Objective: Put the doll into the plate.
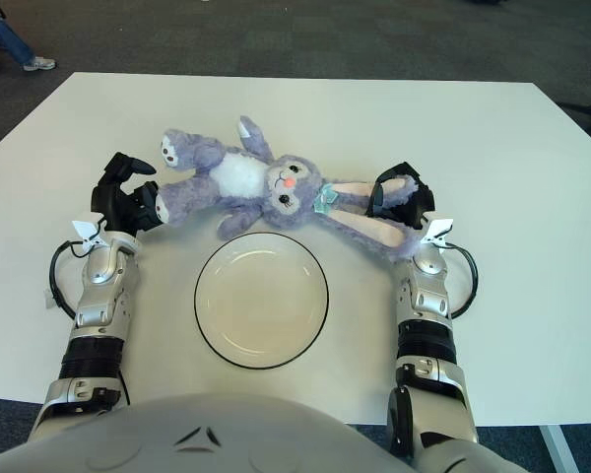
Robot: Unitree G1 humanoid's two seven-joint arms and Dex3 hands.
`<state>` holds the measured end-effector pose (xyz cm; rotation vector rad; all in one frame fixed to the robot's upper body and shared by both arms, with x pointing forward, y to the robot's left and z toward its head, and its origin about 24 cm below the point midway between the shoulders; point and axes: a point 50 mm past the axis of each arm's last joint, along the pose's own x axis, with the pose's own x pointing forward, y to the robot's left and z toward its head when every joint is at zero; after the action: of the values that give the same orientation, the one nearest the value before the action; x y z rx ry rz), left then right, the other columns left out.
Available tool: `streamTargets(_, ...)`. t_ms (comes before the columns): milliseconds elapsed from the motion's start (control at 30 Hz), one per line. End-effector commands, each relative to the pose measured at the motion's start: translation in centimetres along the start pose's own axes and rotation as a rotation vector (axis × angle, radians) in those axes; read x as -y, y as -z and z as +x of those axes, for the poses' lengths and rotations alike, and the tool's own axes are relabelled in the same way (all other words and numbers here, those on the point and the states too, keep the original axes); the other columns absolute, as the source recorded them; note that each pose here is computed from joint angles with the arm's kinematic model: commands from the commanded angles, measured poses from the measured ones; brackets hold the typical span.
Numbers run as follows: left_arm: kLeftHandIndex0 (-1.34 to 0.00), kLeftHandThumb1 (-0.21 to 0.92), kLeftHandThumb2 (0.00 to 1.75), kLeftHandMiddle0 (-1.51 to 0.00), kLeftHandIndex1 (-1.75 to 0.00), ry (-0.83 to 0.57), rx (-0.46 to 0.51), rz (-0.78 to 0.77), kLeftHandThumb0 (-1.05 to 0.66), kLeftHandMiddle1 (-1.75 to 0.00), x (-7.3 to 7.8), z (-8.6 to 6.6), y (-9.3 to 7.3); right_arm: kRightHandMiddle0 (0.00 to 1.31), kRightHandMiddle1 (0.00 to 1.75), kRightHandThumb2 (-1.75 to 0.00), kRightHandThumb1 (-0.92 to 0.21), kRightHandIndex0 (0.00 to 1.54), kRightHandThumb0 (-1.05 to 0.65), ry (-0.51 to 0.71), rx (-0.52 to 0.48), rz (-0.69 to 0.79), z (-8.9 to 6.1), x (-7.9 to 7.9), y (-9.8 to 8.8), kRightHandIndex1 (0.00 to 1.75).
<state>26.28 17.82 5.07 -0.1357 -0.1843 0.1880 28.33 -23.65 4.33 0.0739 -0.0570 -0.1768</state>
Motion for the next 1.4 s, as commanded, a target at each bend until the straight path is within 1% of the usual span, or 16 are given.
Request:
streamTargets(0,-0.6,0.34,1.29,-1.28,-1.75,-0.046,-0.182,-0.02,-0.47,-1.75,-0.31,-3.25,3.91,0.63,1.75,-1.35,-0.29,1.23,-0.49,0.01,-0.048,-0.005,-0.46,0.21,0.87,1.75)
streamTargets(700,-0.6,0.34,1.29,-1.29,-1.75,-0.037,-0.172,-0.02,-0.47,-1.75,-0.25,-3.32,3.84,0.63,1.75,-1.35,-0.29,1.23,-0.49,0.008,-0.047,-0.006,-0.47,0.22,0.85,1.75)
streamTargets(1033,-0.59,0.34,1.29,-1.29,-1.75,-0.045,-0.175,-0.017,-0.47,-1.75,-0.23,-3.34,3.81,0.62,1.75,-1.32,-0.31,1.2,-0.48,0.014,-0.038,-0.008,-0.47,0.4,0.69,1.75)
streamTargets(1100,-0.59,0.34,1.29,-1.29,-1.75,-0.046,-0.175,-0.017,-0.47,-1.75,-0.23,-3.34,3.81,0.6,1.75,-1.3,-0.33,1.18,-0.48,0.017,-0.033,-0.006,-0.47,0.42,0.64,1.75)
streamTargets(1200,-0.6,0.33,1.3,-1.3,-1.75,-0.045,-0.173,-0.016,-0.48,-1.75,-0.24,-3.32,3.79,0.53,1.75,-1.18,-0.43,1.1,-0.45,0.034,-0.013,0.005,-0.54,0.46,0.38,1.75)
streamTargets(1233,-0.6,0.33,1.3,-1.3,-1.75,-0.045,-0.173,-0.014,-0.48,-1.75,-0.25,-3.32,3.78,0.52,1.75,-1.16,-0.44,1.09,-0.45,0.041,-0.005,0.008,-0.58,0.49,0.29,1.75)
streamTargets(1267,-0.6,0.33,1.3,-1.3,-1.75,-0.045,-0.173,-0.014,-0.48,-1.75,-0.25,-3.31,3.78,0.48,1.75,-1.1,-0.49,1.05,-0.44,0.044,0.0,0.009,-0.6,0.51,0.24,1.75)
streamTargets(1300,-0.6,0.33,1.3,-1.3,-1.75,-0.045,-0.173,-0.013,-0.48,-1.75,-0.27,-3.31,3.78,0.47,1.75,-1.08,-0.5,1.04,-0.44,0.05,0.009,0.012,-0.65,0.56,0.15,1.75)
streamTargets(1367,-0.6,0.33,1.3,-1.3,-1.75,-0.045,-0.174,-0.011,-0.48,-1.75,-0.28,-3.31,3.79,0.41,1.75,-0.97,-0.59,0.98,-0.42,0.056,0.019,0.015,-0.7,0.63,0.04,1.75)
